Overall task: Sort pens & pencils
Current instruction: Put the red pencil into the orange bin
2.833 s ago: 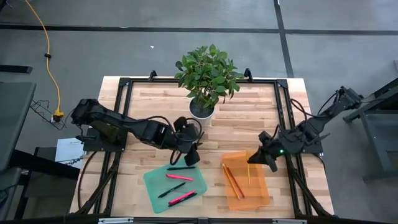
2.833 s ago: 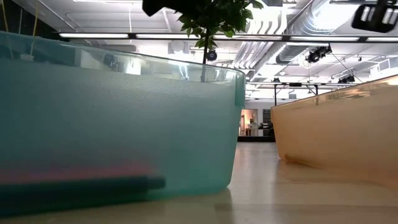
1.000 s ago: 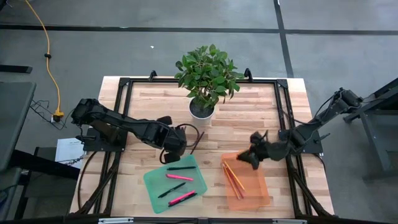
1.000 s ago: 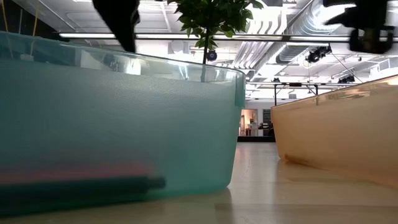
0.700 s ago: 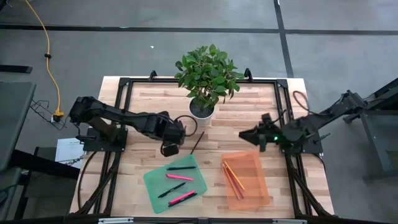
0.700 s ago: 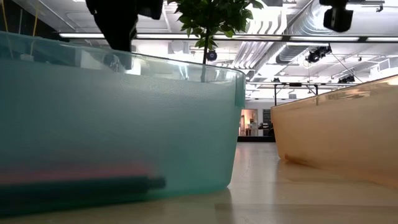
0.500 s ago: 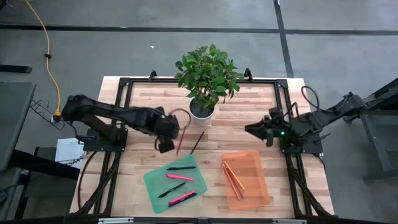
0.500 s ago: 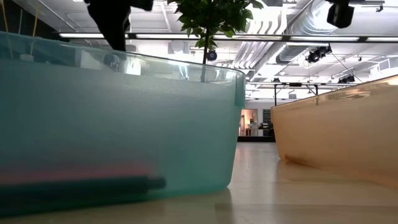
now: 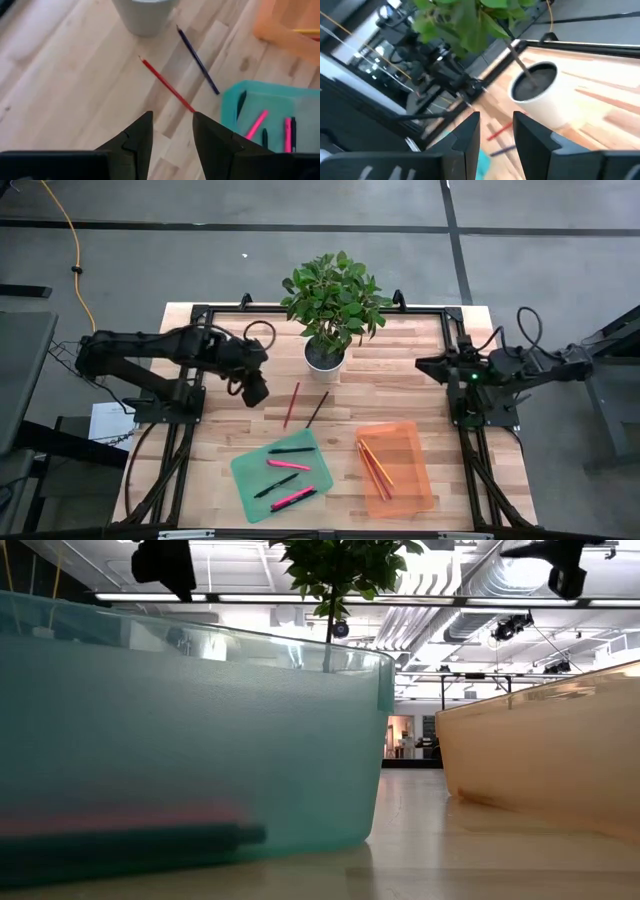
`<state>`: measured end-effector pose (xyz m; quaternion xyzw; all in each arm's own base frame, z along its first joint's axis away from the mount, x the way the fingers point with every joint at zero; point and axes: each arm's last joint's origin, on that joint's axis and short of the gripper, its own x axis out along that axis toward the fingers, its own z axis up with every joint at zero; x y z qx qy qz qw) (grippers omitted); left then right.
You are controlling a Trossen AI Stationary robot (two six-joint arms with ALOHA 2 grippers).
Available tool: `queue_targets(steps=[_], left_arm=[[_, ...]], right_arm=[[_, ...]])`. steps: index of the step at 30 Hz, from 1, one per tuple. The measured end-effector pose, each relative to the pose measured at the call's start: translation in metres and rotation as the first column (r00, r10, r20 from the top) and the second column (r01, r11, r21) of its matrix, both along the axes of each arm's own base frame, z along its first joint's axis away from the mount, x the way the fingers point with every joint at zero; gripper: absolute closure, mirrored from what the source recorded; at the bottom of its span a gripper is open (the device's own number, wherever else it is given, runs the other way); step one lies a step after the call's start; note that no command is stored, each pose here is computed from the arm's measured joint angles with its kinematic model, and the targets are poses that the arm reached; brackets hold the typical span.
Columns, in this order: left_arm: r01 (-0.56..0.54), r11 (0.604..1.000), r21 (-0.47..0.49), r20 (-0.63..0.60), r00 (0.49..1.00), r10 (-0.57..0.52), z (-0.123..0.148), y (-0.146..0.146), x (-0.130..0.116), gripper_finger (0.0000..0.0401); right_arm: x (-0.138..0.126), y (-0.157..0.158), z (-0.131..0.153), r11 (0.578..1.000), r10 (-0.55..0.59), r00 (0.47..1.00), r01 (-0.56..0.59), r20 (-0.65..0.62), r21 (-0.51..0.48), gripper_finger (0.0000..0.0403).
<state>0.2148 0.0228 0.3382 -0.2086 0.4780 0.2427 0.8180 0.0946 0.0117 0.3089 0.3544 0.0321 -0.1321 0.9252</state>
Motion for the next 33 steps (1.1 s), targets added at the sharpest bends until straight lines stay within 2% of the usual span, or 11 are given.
queue_targets(steps=[4, 7, 10, 17, 19, 23, 28, 33], left_arm=[[-0.003, 0.996, -0.087, -0.072, 0.997, -0.003, -0.027, 0.006, 0.017, 0.0275], [0.004, 0.987, -0.160, -0.043, 0.999, -0.011, -0.052, 0.010, 0.027, 0.0275], [-0.045, 0.978, -0.204, -0.054, 0.998, 0.034, -0.076, 0.012, 0.031, 0.0275], [-0.161, 0.960, -0.229, -0.021, 0.987, 0.160, -0.106, 0.017, 0.030, 0.0275], [-0.214, 0.949, -0.230, -0.051, 0.977, 0.208, -0.113, 0.020, 0.026, 0.0275], [-0.287, 0.932, -0.223, -0.055, 0.958, 0.282, -0.116, 0.028, 0.025, 0.0275], [-0.323, 0.922, -0.213, -0.018, 0.945, 0.327, -0.121, 0.036, 0.036, 0.0275], [-0.352, 0.907, -0.232, -0.051, 0.935, 0.350, -0.137, 0.035, 0.047, 0.0275]], right_arm=[[-0.006, -0.005, -0.005, 0.999, 0.012, 0.998, -0.014, -0.059, -0.038, 0.0295], [-0.007, -0.007, -0.007, 0.997, 0.044, 0.995, -0.050, -0.086, -0.064, 0.0295], [-0.007, -0.009, -0.007, 0.995, 0.055, 0.994, -0.061, -0.089, -0.074, 0.0295], [-0.006, -0.012, -0.007, 0.996, 0.034, 0.995, -0.042, -0.097, -0.079, 0.0295], [-0.005, -0.014, -0.007, 0.996, 0.020, 0.995, -0.028, -0.100, -0.079, 0.0295], [-0.005, -0.016, -0.008, 0.997, 0.001, 0.995, -0.010, -0.103, -0.078, 0.0295], [-0.004, -0.018, -0.008, 0.996, -0.011, 0.994, 0.001, -0.109, -0.092, 0.0295], [-0.001, -0.018, -0.009, 0.995, 0.012, 0.991, -0.024, -0.130, -0.097, 0.0295]])
